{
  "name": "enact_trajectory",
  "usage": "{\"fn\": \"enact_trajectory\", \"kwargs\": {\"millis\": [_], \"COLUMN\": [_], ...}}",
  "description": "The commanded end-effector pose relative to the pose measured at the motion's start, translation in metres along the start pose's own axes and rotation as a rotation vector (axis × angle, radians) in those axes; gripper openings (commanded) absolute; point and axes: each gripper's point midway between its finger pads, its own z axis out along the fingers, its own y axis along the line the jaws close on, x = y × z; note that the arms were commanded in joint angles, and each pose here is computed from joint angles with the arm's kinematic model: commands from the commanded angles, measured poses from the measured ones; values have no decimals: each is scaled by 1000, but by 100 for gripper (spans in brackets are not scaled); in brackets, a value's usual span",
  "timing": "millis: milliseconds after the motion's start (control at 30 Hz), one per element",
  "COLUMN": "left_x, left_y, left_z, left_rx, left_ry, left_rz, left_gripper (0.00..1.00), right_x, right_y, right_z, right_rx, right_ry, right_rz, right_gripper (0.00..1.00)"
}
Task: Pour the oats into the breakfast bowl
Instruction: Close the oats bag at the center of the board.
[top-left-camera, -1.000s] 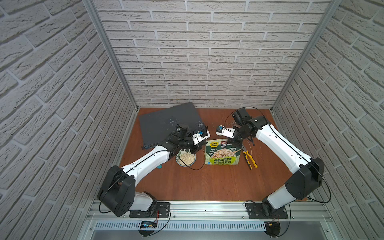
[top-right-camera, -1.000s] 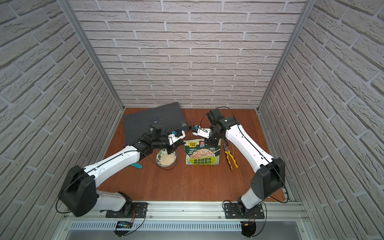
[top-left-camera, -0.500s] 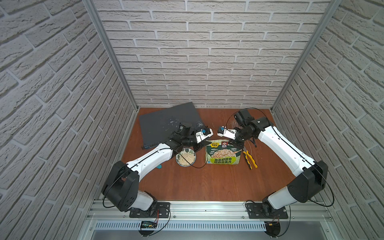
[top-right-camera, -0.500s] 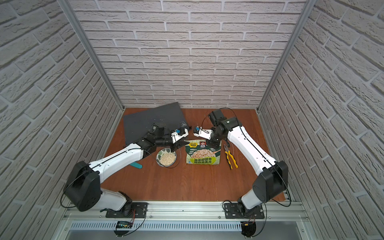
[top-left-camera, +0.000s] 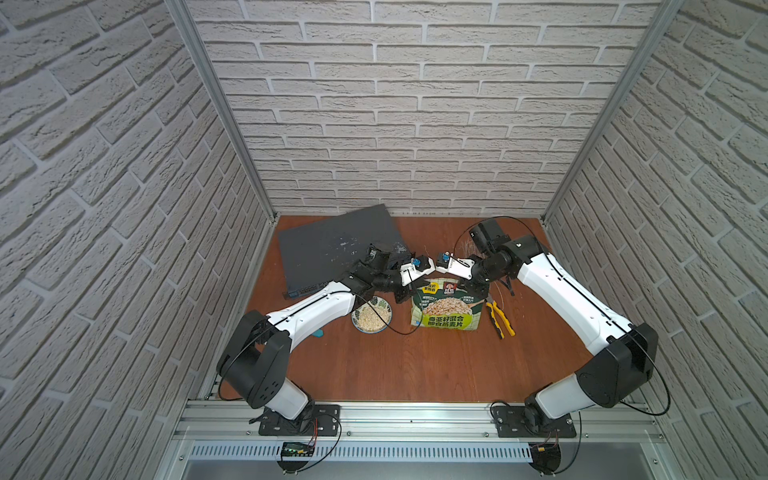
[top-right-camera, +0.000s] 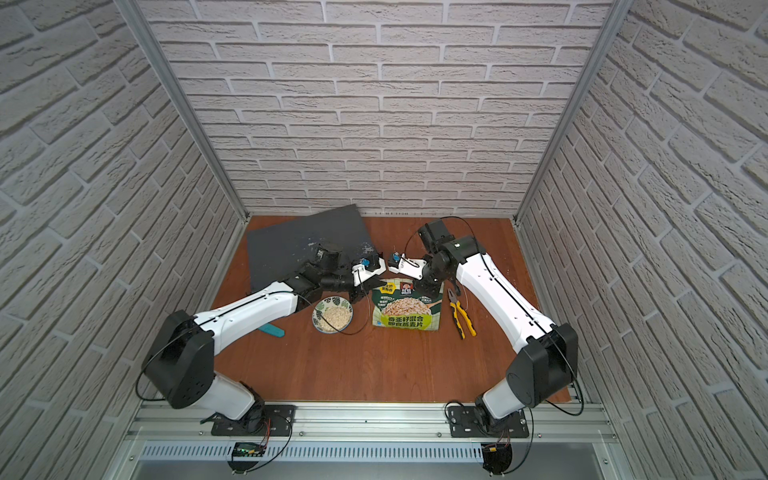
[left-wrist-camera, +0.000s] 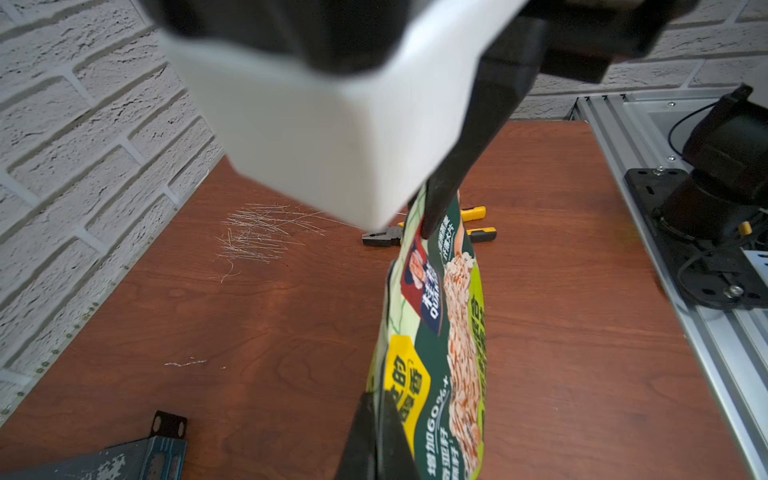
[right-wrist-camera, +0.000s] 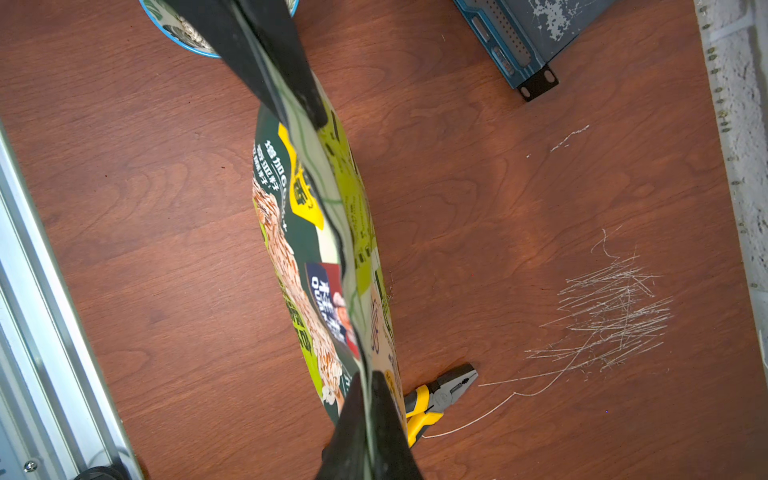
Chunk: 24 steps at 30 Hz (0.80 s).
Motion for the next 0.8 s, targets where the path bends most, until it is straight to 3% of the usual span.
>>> {"fn": "enact_trajectory", "kwargs": {"millis": [0, 167, 267, 333, 600, 767], "left_x": [-16, -4, 0, -1, -14, -18], "left_y": [6, 10, 9, 8, 6, 4], "left_z": [-11, -19, -21, -21, -20, -20], "left_rx": [-26, -50, -53, -49, -33, -25], "left_ry": [-58, -47, -42, -42, -91, -109], "left_rz": [23, -18, -26, -28, -8, -3], "left_gripper": [0, 10, 0, 0, 0, 0], "right_x": [-8, -8, -12, -17, -52, -69], "right_y": [1, 1, 3, 5, 16, 15], "right_z": [-17, -16, -16, -16, -2, 13], "right_rx": [30, 29, 24, 16, -56, -97], "right_ry": [-44, -44, -55, -70, -163, -179], "right_rz": [0, 0, -6, -12, -53, -71], "right_gripper": [7, 7, 8, 10, 37, 42]}}
